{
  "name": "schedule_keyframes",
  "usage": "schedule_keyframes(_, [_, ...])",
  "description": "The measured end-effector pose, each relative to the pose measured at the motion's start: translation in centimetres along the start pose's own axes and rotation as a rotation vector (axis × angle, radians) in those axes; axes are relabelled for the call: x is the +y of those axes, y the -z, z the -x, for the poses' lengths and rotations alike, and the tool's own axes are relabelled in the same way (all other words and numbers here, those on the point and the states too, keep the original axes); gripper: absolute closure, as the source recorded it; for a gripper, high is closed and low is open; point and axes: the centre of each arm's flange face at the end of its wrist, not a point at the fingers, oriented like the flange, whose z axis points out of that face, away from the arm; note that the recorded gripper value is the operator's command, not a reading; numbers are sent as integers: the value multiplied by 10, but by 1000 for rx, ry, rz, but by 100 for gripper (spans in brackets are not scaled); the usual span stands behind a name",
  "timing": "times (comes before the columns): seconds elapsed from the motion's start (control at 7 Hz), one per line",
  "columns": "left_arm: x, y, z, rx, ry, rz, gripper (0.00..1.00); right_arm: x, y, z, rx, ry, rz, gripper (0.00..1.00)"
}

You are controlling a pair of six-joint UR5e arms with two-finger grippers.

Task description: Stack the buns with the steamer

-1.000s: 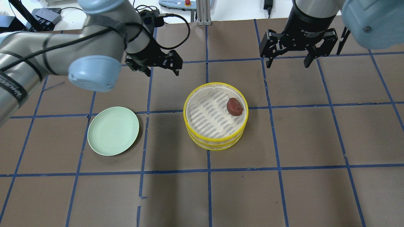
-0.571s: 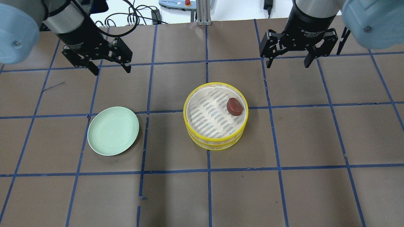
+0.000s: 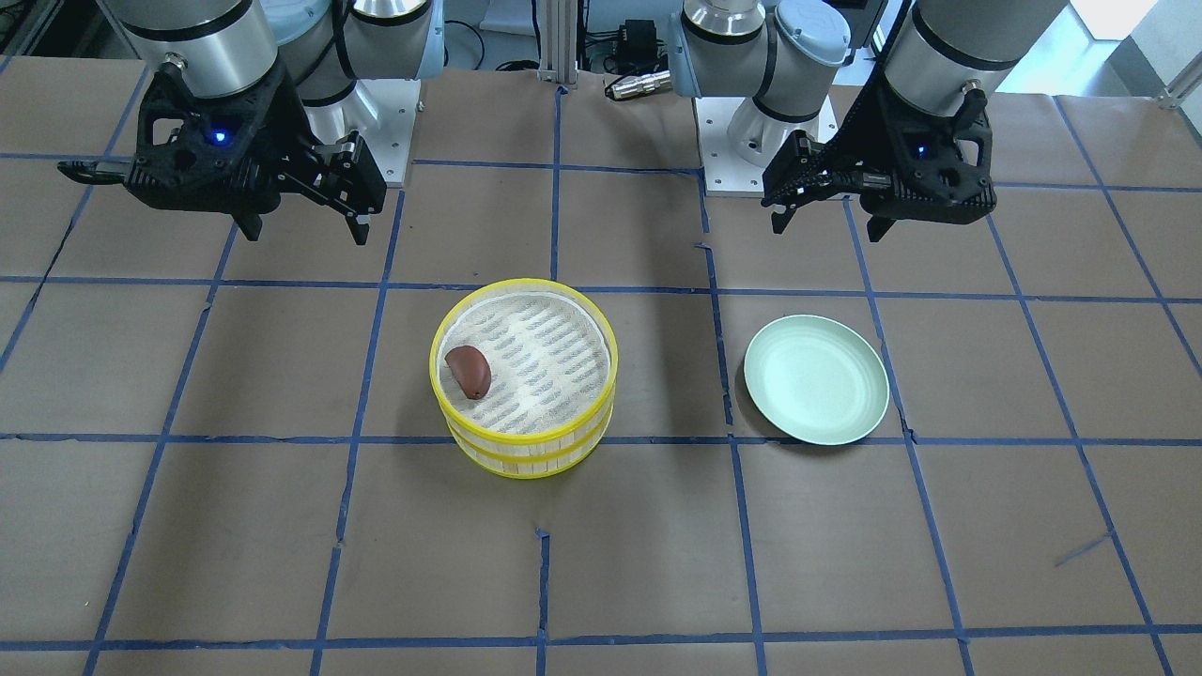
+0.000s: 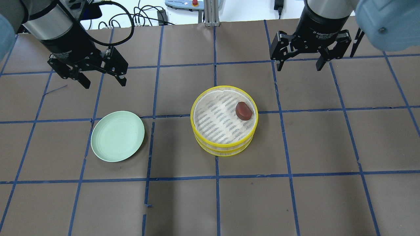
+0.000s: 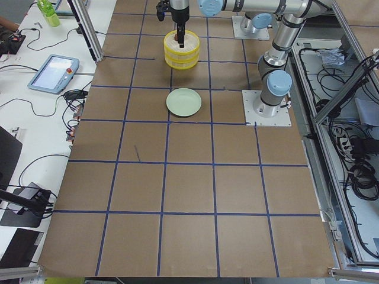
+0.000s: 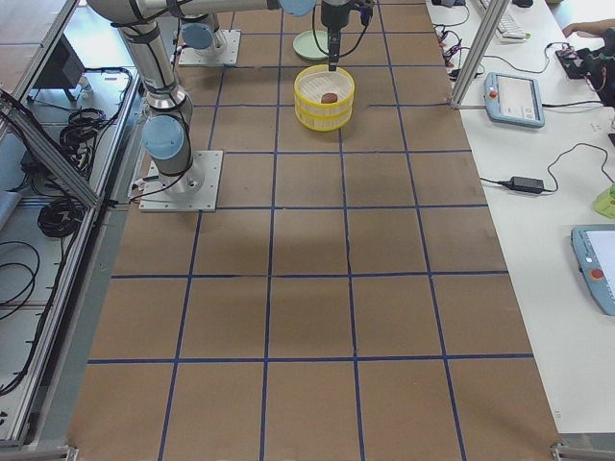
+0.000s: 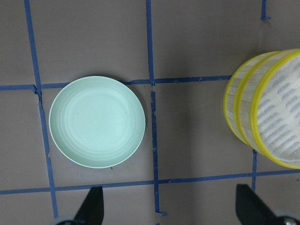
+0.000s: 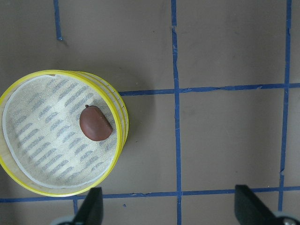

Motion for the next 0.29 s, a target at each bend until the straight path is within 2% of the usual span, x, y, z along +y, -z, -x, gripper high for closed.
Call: schedule_keyframes(0.29, [1,-3,-1,7,1,5,0,0,0,0,0,0,1,0])
